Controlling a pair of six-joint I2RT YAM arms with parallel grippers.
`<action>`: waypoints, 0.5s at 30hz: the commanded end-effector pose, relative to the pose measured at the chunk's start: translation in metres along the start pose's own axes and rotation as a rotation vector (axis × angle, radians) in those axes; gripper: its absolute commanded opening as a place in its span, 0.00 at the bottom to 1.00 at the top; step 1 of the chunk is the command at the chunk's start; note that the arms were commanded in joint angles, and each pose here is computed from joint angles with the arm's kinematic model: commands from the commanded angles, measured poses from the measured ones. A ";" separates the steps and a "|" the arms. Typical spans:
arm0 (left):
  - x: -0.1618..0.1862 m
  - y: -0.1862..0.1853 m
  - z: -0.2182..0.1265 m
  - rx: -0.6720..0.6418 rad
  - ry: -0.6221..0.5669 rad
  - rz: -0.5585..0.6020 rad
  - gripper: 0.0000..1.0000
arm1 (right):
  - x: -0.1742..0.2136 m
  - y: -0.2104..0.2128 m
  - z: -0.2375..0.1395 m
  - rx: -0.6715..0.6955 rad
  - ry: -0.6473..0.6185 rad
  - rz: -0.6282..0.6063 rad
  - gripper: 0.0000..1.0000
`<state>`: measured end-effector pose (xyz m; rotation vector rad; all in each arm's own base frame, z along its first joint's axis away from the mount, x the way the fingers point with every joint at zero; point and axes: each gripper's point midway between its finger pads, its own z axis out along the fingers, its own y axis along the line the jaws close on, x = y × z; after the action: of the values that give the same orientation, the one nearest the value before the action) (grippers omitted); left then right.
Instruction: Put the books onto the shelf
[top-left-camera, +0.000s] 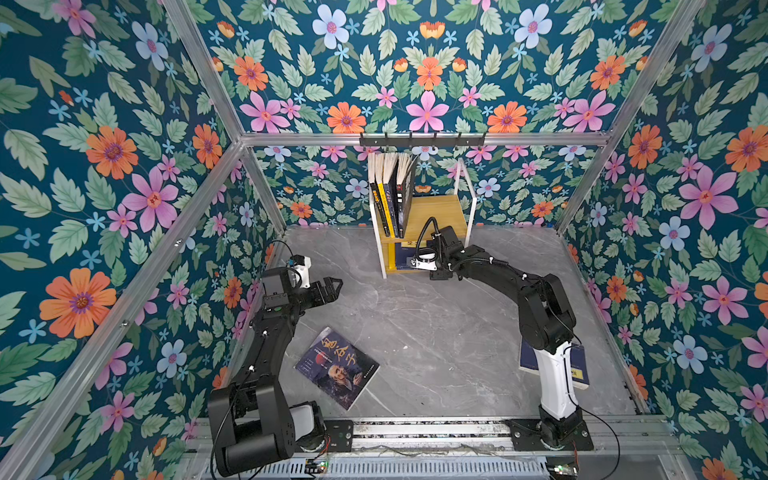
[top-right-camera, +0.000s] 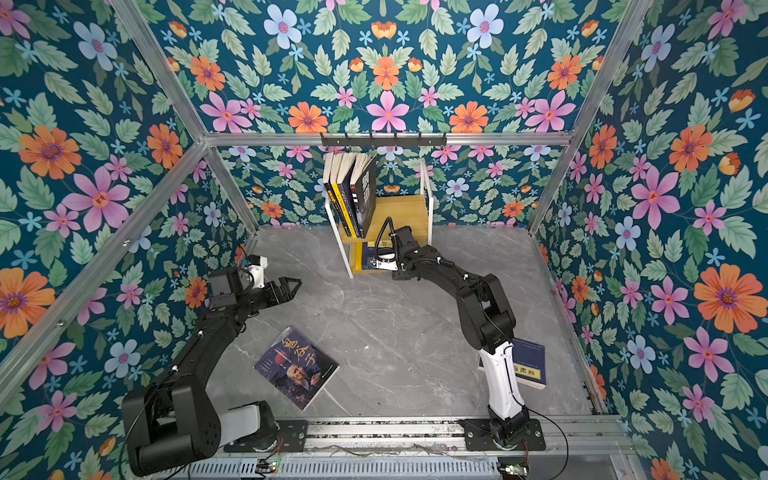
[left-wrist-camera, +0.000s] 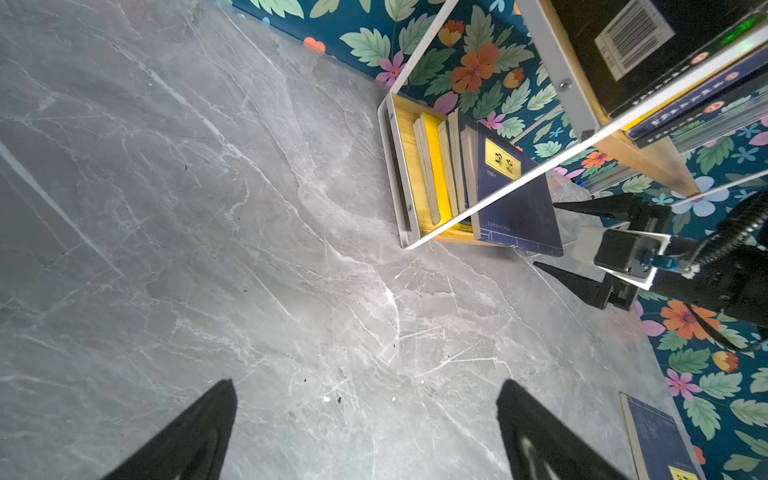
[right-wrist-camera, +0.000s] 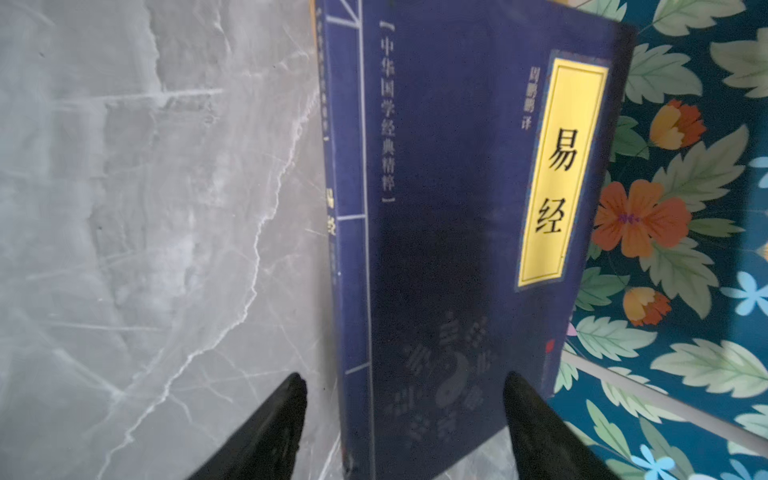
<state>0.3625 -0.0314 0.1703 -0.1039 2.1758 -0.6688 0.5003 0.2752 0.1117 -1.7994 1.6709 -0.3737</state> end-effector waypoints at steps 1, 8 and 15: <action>-0.005 -0.002 0.000 0.014 -0.019 0.004 1.00 | -0.006 0.001 -0.005 -0.019 -0.027 0.032 0.75; -0.007 -0.002 -0.001 0.013 -0.024 -0.002 1.00 | -0.005 -0.013 0.004 0.043 -0.014 0.049 0.71; -0.006 -0.001 -0.003 0.007 -0.028 -0.003 1.00 | -0.008 -0.023 0.010 0.076 -0.017 0.060 0.67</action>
<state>0.3616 -0.0285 0.1701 -0.1316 2.1739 -0.6755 0.5153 0.2819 0.1117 -1.7325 1.6859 -0.3751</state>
